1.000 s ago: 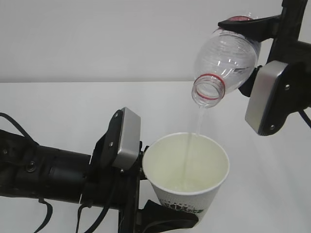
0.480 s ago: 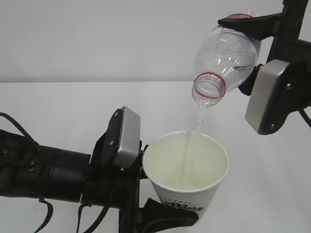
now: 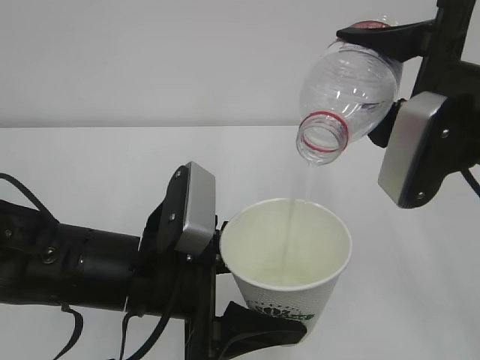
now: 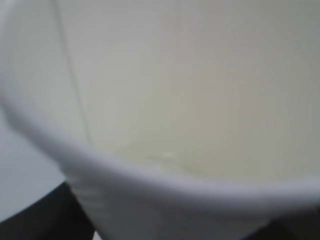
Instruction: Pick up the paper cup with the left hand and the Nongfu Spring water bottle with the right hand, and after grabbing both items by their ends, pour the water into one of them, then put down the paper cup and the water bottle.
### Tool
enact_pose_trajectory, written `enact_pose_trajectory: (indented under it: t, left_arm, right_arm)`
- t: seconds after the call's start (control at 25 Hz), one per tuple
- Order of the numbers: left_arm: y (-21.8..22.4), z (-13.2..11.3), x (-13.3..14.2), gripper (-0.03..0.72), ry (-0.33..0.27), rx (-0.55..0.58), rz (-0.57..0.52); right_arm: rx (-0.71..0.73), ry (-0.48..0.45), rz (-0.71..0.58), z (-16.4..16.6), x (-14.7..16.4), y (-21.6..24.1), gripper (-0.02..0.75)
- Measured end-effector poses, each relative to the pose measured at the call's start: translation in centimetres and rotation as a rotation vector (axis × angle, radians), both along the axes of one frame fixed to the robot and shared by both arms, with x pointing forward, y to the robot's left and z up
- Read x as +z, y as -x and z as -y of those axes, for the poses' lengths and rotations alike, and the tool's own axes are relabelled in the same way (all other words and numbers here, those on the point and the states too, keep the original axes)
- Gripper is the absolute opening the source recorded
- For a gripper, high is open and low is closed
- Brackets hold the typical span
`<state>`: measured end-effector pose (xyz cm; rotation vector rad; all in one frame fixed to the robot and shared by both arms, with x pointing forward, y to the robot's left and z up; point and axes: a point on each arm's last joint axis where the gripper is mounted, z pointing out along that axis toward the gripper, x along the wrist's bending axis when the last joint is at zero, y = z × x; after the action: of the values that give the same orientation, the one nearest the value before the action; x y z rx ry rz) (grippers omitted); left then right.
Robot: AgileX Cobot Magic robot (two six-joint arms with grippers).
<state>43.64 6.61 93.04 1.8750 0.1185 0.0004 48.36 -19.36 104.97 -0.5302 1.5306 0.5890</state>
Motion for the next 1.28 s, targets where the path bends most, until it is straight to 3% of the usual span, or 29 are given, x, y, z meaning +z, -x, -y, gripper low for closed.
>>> enact_pose_trajectory:
  t: [1.28]
  left_arm:
    - [-0.12,-0.09,-0.23,0.533,-0.027,0.013,0.002]
  right_arm:
    - [-0.001,0.011,0.010,0.01,0.01,-0.01,0.463]
